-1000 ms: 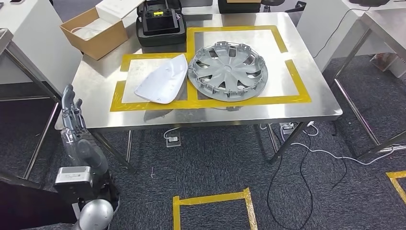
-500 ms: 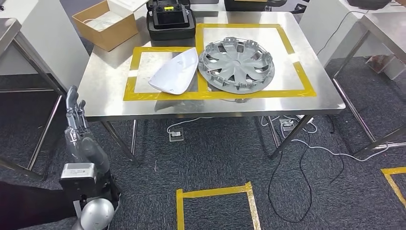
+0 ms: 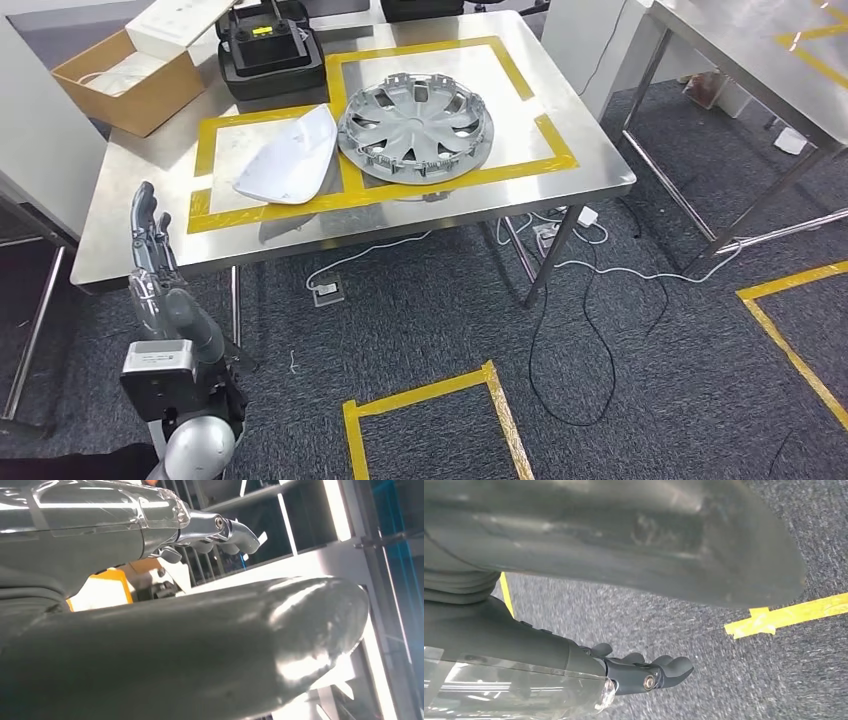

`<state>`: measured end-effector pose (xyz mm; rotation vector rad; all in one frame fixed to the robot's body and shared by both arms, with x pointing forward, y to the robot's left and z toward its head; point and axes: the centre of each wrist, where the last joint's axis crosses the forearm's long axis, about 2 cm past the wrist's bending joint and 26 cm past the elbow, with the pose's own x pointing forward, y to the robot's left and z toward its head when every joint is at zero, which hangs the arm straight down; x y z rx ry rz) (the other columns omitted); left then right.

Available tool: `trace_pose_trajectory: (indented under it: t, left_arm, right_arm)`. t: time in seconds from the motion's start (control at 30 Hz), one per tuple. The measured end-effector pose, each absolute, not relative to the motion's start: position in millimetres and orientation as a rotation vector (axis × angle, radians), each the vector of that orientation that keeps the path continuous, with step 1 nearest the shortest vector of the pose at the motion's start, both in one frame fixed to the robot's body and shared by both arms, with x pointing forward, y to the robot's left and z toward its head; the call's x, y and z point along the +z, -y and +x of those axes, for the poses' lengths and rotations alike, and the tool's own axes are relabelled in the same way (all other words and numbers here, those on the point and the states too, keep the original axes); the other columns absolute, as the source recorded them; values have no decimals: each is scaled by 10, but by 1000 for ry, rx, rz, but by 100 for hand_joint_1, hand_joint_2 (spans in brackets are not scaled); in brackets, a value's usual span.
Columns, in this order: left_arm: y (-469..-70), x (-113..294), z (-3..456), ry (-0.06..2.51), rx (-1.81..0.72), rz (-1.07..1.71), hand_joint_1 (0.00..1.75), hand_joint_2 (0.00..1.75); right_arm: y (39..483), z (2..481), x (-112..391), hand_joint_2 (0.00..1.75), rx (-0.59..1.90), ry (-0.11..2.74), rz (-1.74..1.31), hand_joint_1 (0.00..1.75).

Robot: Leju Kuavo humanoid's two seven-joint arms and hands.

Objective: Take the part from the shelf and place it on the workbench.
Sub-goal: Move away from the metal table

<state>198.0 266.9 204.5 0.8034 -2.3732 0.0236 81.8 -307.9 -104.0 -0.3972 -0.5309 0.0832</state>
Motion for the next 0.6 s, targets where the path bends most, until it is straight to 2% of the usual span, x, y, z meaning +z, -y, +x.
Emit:
trace_pose_trajectory:
  t: [0.6]
  left_arm:
    - [-2649, 2030, 1971, 2349, 10, 833, 0, 0]
  right_arm:
    - [3058, 775, -1050, 0, 36, 519, -378, 0]
